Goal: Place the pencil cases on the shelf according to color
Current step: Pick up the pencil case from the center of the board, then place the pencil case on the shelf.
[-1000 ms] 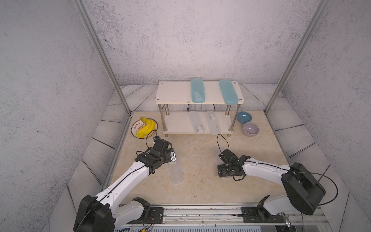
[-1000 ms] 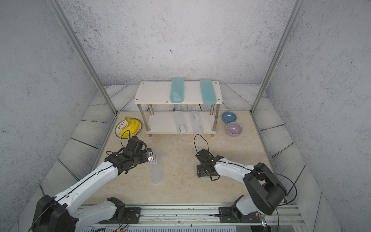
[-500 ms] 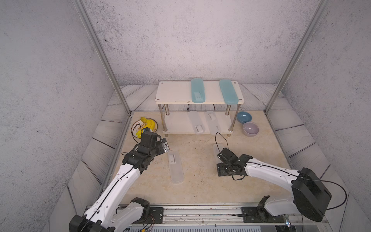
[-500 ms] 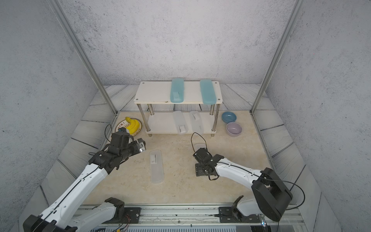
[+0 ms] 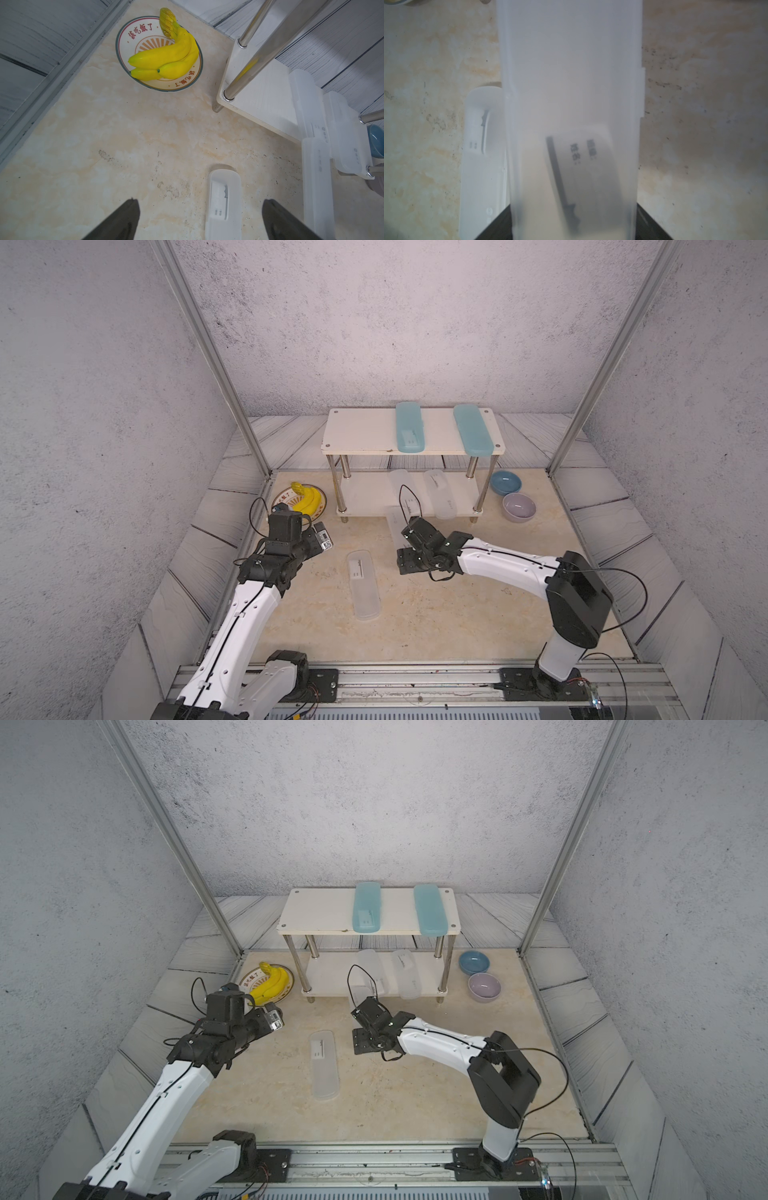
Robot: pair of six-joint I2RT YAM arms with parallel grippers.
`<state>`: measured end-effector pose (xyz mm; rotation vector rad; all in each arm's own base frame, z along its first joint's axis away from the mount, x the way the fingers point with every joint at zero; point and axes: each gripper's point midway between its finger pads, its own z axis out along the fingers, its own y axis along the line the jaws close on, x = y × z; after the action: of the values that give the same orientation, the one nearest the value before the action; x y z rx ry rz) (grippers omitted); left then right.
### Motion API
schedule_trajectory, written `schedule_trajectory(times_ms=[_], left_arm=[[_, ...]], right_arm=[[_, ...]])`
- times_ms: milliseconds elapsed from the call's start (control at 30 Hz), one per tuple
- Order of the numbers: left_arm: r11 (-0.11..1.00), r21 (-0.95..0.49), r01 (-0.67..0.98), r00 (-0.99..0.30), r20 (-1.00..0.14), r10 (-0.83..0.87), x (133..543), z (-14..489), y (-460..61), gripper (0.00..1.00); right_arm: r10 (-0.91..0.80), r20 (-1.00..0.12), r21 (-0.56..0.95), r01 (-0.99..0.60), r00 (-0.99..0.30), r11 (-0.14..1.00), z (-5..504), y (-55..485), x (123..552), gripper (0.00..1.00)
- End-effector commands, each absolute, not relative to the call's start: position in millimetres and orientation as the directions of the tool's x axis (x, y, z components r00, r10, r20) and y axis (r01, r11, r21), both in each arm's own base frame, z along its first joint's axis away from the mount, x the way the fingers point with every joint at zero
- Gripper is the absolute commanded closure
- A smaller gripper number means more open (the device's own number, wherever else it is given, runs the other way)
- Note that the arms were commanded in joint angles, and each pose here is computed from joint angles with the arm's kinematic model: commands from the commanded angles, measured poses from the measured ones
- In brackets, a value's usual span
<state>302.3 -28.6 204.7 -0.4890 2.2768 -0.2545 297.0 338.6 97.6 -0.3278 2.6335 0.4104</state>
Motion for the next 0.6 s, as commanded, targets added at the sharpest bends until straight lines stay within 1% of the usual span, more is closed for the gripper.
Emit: schedule_trajectory(times_ms=[0, 133, 267, 400, 567], left_arm=[[0.905, -0.348, -0.246, -0.636, -0.647, -0.421, 301, 200, -30, 0.01], [0.901, -0.369, -0.227, -0.643, -0.638, -0.423, 303, 199, -34, 0.01], [0.899, -0.380, -0.217, -0.651, -0.630, -0.423, 304, 194, -38, 0.01], [0.892, -0.392, -0.227, -0.663, -0.609, -0.436, 302, 187, -40, 0.01], [0.872, -0.435, -0.225, -0.664, -0.586, -0.464, 300, 180, -45, 0.01]], right_arm=[[-0.168, -0.521, 0.242, -0.334, -0.837, 0.911, 114, 365, 320, 0.31], [-0.169, -0.530, 0.240, -0.338, -0.831, 0.910, 115, 388, 340, 0.31], [-0.160, -0.526, 0.250, -0.332, -0.835, 0.910, 103, 408, 356, 0.31], [-0.109, -0.534, 0.273, -0.293, -0.838, 0.916, 93, 418, 374, 0.32], [-0.054, -0.592, 0.280, -0.267, -0.804, 0.922, 98, 423, 397, 0.32]])
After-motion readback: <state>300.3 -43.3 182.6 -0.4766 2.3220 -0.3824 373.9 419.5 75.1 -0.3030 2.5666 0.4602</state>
